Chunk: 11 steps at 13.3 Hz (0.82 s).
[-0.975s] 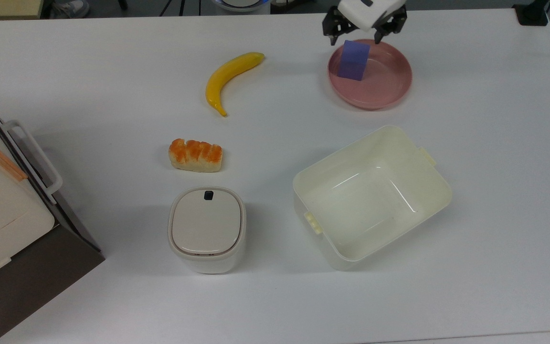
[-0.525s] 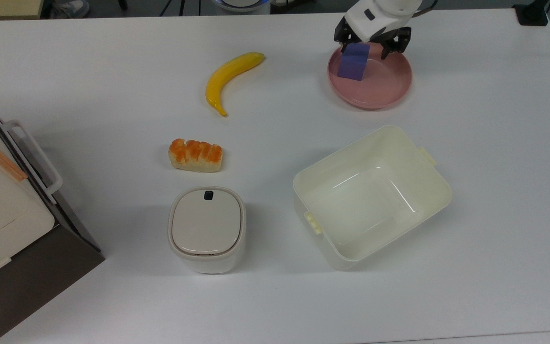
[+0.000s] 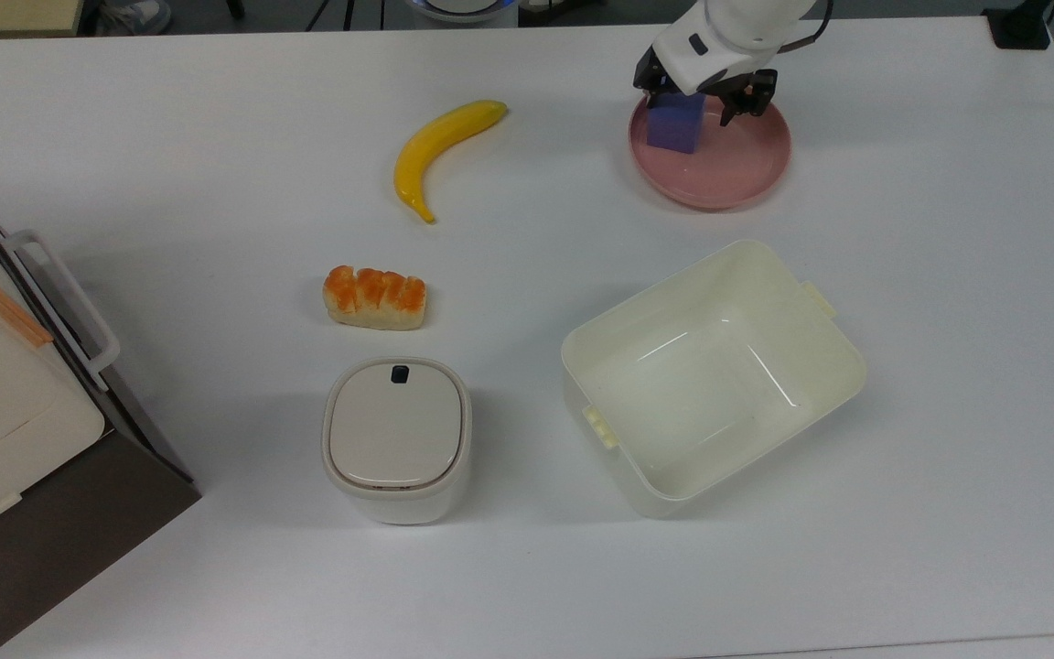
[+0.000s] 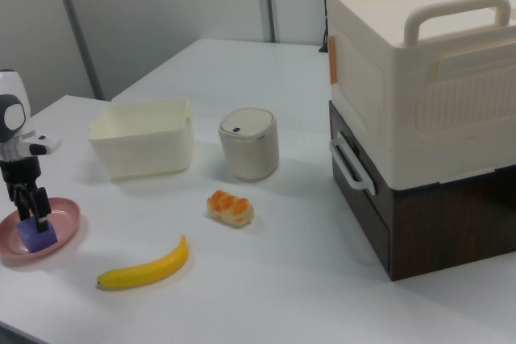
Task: Put the cube on the table
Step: 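Lower the gripper around the purple cube and close on it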
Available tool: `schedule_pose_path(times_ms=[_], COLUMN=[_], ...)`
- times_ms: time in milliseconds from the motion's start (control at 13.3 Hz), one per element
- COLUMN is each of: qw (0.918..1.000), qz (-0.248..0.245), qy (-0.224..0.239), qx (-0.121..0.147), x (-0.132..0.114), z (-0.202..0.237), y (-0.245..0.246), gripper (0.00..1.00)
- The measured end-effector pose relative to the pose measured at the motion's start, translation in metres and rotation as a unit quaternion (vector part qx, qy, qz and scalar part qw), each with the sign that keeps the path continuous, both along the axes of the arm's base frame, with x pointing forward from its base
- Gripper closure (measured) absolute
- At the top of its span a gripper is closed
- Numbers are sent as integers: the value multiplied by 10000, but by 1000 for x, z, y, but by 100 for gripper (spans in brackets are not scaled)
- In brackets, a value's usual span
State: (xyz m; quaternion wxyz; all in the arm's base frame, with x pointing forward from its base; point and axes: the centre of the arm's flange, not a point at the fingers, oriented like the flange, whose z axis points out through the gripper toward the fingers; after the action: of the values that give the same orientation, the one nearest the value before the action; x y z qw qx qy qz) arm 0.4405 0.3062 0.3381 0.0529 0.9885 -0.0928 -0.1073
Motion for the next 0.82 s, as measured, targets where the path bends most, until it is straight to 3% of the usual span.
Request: schedule_pose_path(times_ms=[225, 825], qw=[10000, 10000], qz=[-2, -51], qy=[9, -19], qx=[-6, 22], x=[0, 4], z=[0, 6], y=[0, -8], gripper=[7, 3])
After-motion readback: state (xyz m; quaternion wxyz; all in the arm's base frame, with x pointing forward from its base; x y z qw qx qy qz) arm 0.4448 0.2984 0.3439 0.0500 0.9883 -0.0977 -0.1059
